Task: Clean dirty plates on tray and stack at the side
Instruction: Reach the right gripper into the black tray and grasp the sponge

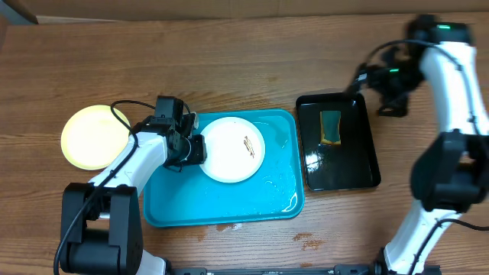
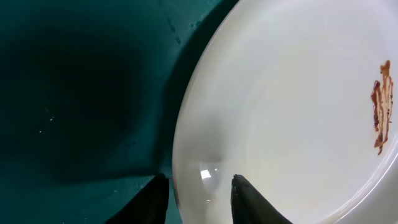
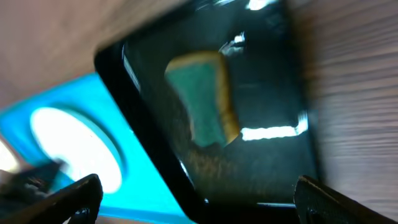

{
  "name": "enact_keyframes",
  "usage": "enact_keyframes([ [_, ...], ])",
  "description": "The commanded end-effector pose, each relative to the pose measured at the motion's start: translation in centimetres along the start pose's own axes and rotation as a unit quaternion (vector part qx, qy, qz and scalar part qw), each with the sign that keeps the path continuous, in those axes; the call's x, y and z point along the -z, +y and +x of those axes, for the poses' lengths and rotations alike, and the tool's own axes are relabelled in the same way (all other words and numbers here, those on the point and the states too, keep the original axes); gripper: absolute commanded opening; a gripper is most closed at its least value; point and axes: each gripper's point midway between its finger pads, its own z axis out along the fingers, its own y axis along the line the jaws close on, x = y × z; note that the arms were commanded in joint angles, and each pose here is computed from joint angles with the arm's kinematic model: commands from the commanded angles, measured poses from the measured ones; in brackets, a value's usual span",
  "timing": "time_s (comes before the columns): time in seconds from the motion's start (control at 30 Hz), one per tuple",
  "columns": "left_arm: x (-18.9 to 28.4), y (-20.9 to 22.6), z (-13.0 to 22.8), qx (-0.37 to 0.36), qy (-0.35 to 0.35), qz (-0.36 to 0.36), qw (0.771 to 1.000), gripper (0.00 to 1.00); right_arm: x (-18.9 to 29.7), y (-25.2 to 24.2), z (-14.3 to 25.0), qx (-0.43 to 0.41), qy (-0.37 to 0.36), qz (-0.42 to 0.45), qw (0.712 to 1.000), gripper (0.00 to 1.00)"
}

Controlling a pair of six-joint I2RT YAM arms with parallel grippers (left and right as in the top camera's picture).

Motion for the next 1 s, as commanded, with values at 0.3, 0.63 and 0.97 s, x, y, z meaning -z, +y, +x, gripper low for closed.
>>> enact_keyframes([
  [0.3,0.0,-0.7,-0.7,0.001,-0.005,0.01,1.0,0.38,-1.6,2.9,0.1,0.111,-0.041,0.131,0.984,1.0],
  [0.63,0.0,-0.7,-0.9,0.006,-0.008,0.011,1.0,0.35,-5.3,1.9,2.9,0.096,0.026,0.12,0.988,0.54],
  [0.97,0.0,-0.7,-0.9,0.027,-0.008,0.011,1.0,0.35,-11.2,-0.5,2.8,0.086,0.02,0.119,0.989,0.59],
])
